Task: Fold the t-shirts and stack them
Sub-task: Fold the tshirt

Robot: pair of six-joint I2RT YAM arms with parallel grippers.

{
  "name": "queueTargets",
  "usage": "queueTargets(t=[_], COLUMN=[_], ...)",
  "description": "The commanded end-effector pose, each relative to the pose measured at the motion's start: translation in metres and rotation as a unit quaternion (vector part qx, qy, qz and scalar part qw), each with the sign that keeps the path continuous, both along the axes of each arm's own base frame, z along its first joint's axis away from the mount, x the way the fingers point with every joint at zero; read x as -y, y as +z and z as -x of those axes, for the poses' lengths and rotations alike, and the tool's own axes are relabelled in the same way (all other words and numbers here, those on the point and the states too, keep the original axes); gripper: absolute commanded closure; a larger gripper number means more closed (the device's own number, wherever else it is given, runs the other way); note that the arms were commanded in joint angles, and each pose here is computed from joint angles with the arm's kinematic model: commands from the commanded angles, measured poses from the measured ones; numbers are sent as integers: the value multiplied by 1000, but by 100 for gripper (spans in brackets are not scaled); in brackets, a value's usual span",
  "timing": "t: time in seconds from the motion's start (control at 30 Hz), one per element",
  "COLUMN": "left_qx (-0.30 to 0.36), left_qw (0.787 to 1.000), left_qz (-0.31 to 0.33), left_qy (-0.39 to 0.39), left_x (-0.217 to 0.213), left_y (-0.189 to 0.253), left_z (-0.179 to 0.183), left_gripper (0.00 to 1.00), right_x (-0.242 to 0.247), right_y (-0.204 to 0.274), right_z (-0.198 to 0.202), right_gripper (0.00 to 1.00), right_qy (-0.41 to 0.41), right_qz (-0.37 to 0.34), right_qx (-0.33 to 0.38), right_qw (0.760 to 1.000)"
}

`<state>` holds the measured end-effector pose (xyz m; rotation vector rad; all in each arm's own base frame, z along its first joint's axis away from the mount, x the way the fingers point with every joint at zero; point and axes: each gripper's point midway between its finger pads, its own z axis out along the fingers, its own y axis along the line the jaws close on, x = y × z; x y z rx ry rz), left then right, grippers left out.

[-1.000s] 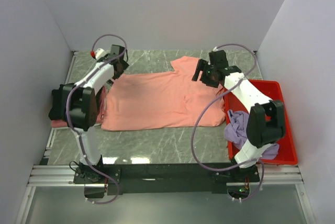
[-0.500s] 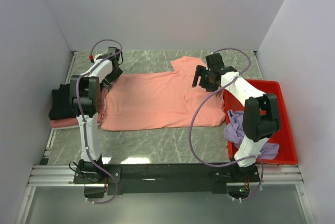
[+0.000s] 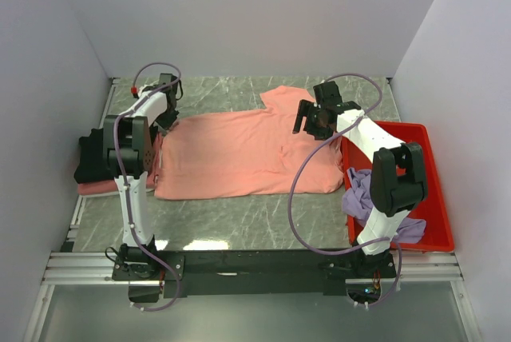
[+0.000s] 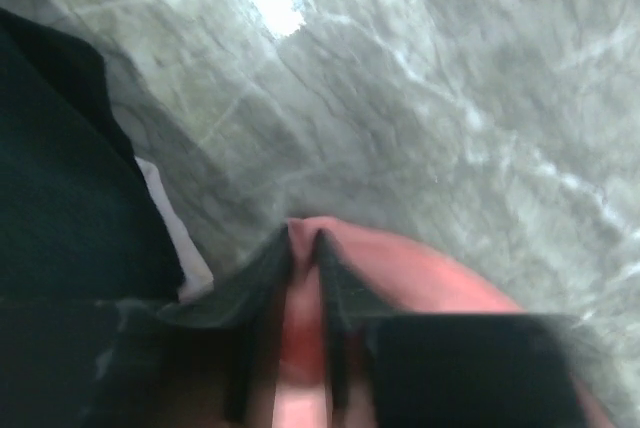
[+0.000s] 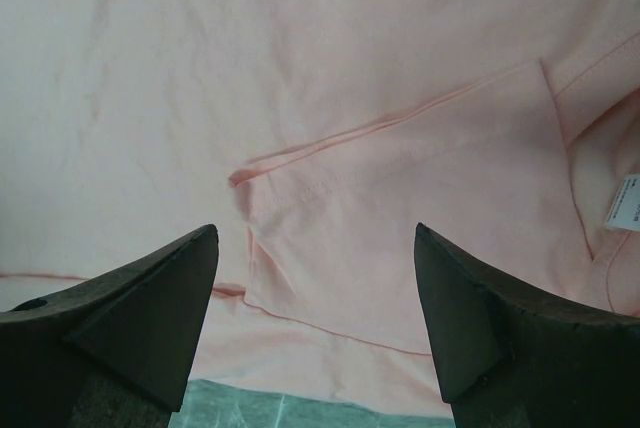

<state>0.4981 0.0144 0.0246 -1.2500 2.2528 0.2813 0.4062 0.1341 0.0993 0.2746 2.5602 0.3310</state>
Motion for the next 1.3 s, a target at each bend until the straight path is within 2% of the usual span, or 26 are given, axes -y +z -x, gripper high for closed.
queueTargets(t=[0.0,0.03,0.43,0.67,0.77,0.8,0.87,1.03,1.07,1.1,1.17,1.2,1.27], left_qx=[-15,-12,74,68,72,77,82,97,102,102,107,109,111], left_qw=[1000,1000,994,993,992,992,991,989,989,988,988,988,988], left_qz=[14,14,-40,-66,-59,-58,-62,-52,-50,-48,-45,-43,-39], left_qy=[1,1,-68,-76,-86,-83,-81,-97,-98,-101,-102,-102,-105], left_x=[-6,-8,-20,-26,-23,-23,-24,-17,-16,-15,-14,-13,-11], left_y=[-15,-14,54,62,60,62,66,70,73,72,74,75,73], left_z=[5,5,-34,-37,-37,-37,-37,-38,-38,-38,-39,-40,-41], left_gripper=[94,99,99,99,99,99,99,99,99,99,99,99,99], right_x=[5,5,6,7,4,2,2,3,2,0,1,1,5], right_y=[7,7,4,10,22,40,39,57,75,52,65,40,26], right_z=[-4,-5,-9,-25,-49,-64,-81,-150,-166,-175,-193,-196,-193], right_gripper=[15,15,15,15,15,15,15,15,14,14,14,14,14], right_qy=[0,-2,-1,-3,-3,-3,-4,-13,-16,-10,-8,-9,-12], right_qz=[8,7,11,14,16,12,19,44,42,42,36,38,42], right_qx=[12,13,11,22,42,66,69,122,147,129,142,118,96], right_qw=[1000,1000,1000,1000,999,998,997,992,988,991,989,992,994])
